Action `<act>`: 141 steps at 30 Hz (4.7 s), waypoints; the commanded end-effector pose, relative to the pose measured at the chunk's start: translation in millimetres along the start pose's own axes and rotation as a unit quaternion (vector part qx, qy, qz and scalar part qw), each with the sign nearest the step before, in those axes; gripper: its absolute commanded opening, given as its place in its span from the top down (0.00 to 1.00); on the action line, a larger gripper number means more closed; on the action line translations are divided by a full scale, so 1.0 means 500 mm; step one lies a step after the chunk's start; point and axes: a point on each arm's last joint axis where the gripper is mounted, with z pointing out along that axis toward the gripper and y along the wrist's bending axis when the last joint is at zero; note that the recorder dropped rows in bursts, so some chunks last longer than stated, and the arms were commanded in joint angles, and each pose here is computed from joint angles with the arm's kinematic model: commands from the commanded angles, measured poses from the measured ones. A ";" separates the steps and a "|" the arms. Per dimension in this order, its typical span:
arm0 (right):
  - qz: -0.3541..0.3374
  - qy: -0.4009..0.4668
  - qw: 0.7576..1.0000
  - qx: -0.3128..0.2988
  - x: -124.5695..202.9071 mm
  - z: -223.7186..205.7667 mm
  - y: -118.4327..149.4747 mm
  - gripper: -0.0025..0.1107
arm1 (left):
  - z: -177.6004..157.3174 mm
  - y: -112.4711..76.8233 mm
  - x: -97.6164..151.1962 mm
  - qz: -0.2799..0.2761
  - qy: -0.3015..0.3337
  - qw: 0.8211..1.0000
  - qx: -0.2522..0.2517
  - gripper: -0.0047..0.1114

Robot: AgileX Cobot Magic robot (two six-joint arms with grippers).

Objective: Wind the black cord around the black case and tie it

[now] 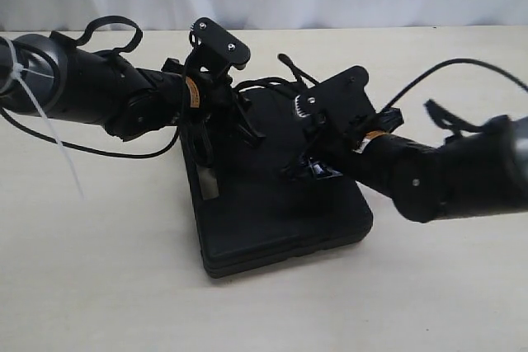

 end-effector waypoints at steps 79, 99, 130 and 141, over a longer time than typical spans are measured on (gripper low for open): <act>0.153 -0.016 0.976 0.153 -0.173 -0.330 -0.374 0.94 | -0.138 0.247 0.176 -0.399 0.186 0.888 -0.130 0.96; -0.015 0.140 0.987 -0.081 -0.157 -0.092 -0.244 0.69 | -0.156 0.286 0.198 -0.383 0.188 0.893 -0.144 0.96; -0.262 0.271 0.906 -0.193 -0.158 0.111 -0.130 0.94 | -0.125 0.218 0.158 -0.292 0.191 0.932 -0.099 0.96; -0.114 0.274 0.949 -0.108 -0.163 0.049 -0.244 0.94 | -0.125 0.219 0.158 -0.307 0.188 0.927 -0.102 0.96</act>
